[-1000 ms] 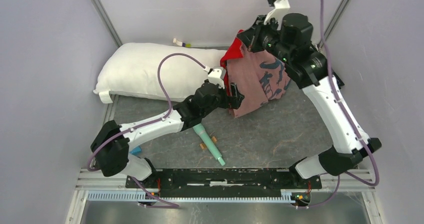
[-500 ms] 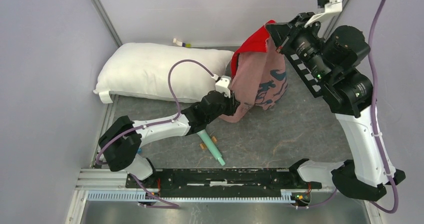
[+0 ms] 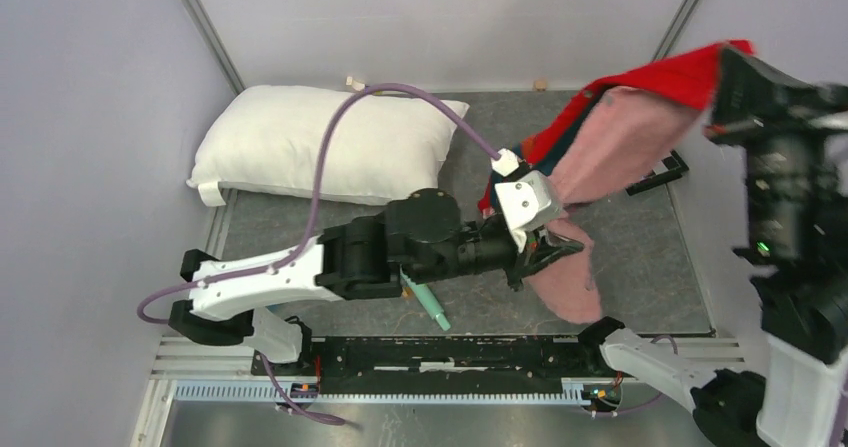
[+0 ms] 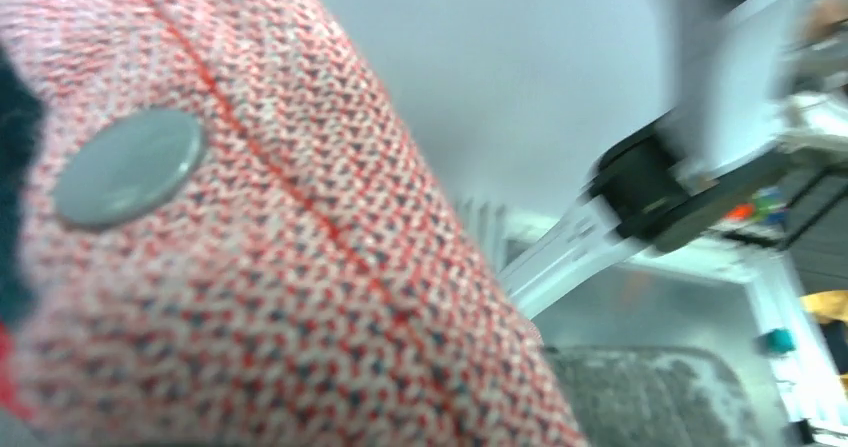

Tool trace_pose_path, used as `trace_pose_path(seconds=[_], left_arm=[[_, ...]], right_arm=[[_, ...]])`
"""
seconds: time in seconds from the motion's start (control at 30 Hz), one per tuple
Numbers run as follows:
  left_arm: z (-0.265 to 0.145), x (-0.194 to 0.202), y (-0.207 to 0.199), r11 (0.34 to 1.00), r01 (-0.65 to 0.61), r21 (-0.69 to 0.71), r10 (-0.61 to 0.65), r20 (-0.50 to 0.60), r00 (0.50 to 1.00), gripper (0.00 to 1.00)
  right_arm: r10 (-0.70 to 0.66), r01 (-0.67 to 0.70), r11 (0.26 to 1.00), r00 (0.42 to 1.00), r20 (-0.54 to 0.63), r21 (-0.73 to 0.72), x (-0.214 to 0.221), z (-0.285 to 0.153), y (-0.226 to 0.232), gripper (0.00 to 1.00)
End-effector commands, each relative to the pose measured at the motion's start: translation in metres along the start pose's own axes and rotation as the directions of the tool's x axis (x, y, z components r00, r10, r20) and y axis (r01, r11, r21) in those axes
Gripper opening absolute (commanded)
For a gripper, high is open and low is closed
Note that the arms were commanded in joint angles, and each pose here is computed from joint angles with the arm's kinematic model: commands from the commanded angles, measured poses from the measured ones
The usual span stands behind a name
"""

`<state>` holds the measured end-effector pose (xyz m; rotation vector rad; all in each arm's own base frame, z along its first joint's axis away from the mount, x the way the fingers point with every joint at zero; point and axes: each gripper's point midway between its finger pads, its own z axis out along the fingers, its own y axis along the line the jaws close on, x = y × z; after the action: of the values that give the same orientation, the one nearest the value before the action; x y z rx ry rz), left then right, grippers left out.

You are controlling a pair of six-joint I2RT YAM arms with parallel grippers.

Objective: Put the pillow into the pillowcase

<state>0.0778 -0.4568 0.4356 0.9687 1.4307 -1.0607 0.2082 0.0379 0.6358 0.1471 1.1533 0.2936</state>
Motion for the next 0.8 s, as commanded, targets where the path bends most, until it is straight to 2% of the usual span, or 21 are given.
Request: trace_pose_path(seconds=[0.0, 0.13, 0.2, 0.3, 0.4, 0.53, 0.67, 0.77], left_arm=[[-0.014, -0.058, -0.074, 0.956, -0.177, 0.236, 0.165, 0.07, 0.984, 0.03], [-0.003, -0.095, -0.116, 0.924, -0.191, 0.332, 0.153, 0.137, 0.979, 0.03], [0.004, -0.111, -0.11, 0.947, -0.164, 0.278, 0.118, 0.175, 0.978, 0.03], [0.014, -0.126, -0.078, 0.99, -0.091, 0.111, 0.066, 0.214, 0.975, 0.02], [0.028, -0.118, -0.024, 0.999, 0.05, -0.018, -0.046, 0.178, 0.983, 0.02], [0.05, -0.074, 0.071, 0.961, 0.202, -0.19, -0.192, 0.07, 0.979, 0.02], [0.066, -0.01, 0.177, 0.874, 0.307, -0.376, -0.342, -0.03, 0.939, 0.03], [0.061, 0.053, 0.258, 0.764, 0.325, -0.558, -0.441, -0.083, 0.894, 0.02]], right_arm=[[0.021, -0.062, 0.988, 0.961, 0.275, 0.142, -0.084, -0.052, -0.05, 0.0], [0.029, -0.101, 0.98, 0.926, 0.377, 0.174, -0.116, -0.085, -0.071, 0.0], [0.016, -0.091, 0.98, 0.924, 0.382, 0.177, -0.123, -0.084, -0.07, 0.0], [-0.044, -0.019, 0.979, 0.952, 0.303, 0.201, -0.102, -0.053, -0.059, 0.0], [-0.117, 0.076, 0.972, 0.977, 0.176, 0.224, -0.047, -0.008, -0.044, 0.0], [-0.209, 0.201, 0.954, 0.978, 0.013, 0.224, 0.038, 0.05, -0.024, 0.0], [-0.279, 0.3, 0.933, 0.952, -0.128, 0.201, 0.123, 0.117, -0.015, 0.0], [-0.187, 0.224, 0.966, 0.951, -0.248, 0.127, 0.199, 0.181, -0.029, 0.0]])
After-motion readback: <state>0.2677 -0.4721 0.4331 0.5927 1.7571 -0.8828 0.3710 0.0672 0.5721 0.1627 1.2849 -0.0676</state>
